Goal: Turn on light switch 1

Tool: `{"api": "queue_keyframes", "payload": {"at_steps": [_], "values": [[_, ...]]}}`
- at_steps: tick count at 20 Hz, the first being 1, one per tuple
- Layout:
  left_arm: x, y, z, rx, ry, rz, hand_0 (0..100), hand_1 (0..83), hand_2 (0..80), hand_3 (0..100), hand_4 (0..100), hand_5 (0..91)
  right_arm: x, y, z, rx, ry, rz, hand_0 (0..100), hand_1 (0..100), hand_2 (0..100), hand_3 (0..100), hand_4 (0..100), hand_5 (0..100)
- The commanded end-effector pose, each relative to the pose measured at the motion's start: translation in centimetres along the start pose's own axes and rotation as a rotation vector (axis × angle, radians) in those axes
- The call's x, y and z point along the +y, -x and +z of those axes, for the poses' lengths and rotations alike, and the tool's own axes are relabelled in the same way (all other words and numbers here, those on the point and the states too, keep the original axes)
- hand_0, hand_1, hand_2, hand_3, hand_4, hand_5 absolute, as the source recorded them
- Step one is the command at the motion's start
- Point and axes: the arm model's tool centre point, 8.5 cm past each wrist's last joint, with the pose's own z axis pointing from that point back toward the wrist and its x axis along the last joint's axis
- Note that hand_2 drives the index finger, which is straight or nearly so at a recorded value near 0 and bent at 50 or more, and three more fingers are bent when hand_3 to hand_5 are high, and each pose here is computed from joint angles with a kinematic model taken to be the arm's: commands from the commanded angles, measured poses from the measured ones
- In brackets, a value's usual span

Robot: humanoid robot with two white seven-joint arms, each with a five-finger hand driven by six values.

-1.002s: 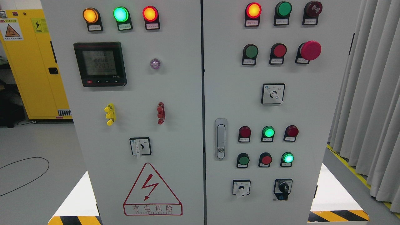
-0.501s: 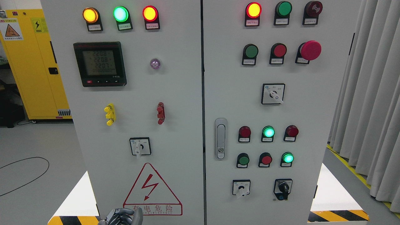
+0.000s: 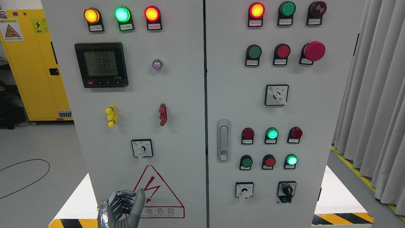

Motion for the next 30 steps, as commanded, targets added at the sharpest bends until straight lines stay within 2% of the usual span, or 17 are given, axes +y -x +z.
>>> {"api": "queue_keyframes", "payload": {"at_steps": [1,3,8,25,30], "values": [[-1.1,-2.4,-1.0,-0.031,-0.001,0.025,17,62.7,58.2,83,85,77.4,0.0,0.0,0.0,0.0,0.001,-0.001,0,50,4,0,0,0],[-1.4,-3.0,-1.4,-0.033,0.0,0.025,17,63.5,58.1,83,85,77.4,0.0,0.0,0.0,0.0,0.001,0.0,0,50,4,0,0,0],[-1.8,-3.5,-1.6,-0.028,-0.025,-0.023,21,66.1,56.9,83,86,78.1,0.0,0.0,0.0,0.0,0.001,-0.001,0,50,4,0,0,0],[-2.7,-5.2,-3.1,-0.02,-0.038,-0.051,26,68.7,56.8,84,86,79.0,0.0,0.0,0.0,0.0,0.001,0.0,0,50,4,0,0,0],[-2.4,-5.4,-3.3,-0.026,-0.068,-0.048,26,68.7,56.1,84,87,79.0,0.0,0.0,0.0,0.0,0.001,-0.001,0,50,4,0,0,0]]}}
